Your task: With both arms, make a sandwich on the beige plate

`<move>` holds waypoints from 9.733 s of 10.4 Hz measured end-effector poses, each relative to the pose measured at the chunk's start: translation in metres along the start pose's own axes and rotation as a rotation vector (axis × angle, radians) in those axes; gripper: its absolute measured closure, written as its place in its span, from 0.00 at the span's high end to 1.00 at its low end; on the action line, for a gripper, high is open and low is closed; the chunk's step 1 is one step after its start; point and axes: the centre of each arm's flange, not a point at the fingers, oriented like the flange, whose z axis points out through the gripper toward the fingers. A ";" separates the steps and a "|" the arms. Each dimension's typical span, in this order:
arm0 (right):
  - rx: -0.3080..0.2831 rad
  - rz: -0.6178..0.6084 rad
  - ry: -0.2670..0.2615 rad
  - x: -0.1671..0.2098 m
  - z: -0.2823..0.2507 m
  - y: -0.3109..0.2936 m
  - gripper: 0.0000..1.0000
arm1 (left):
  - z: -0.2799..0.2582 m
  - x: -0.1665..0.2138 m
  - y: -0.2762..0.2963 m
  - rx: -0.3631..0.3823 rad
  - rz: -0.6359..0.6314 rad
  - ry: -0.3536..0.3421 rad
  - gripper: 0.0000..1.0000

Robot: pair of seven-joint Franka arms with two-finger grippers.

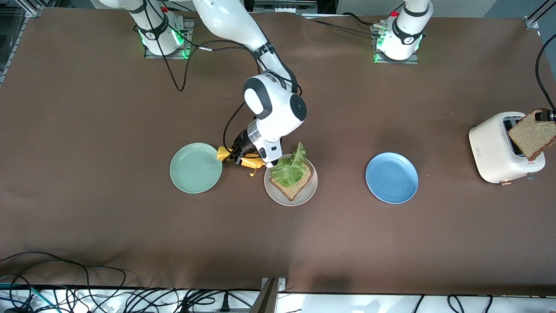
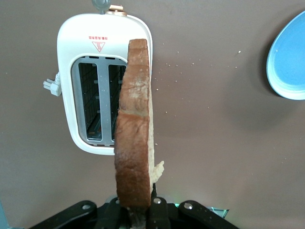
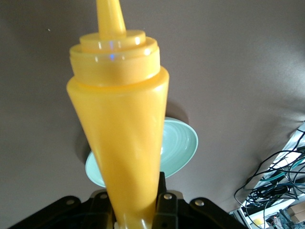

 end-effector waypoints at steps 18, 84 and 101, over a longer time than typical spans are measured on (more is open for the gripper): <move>0.052 0.087 0.026 -0.020 0.026 0.031 0.30 | 0.003 0.010 0.076 -0.108 -0.033 -0.043 0.09; 0.638 0.144 0.860 -0.455 0.222 0.206 1.00 | 0.253 0.049 0.618 -0.450 -0.544 -0.169 1.00; 0.740 1.056 0.378 -0.519 0.029 0.189 1.00 | 0.035 0.054 0.354 0.016 -0.133 0.110 1.00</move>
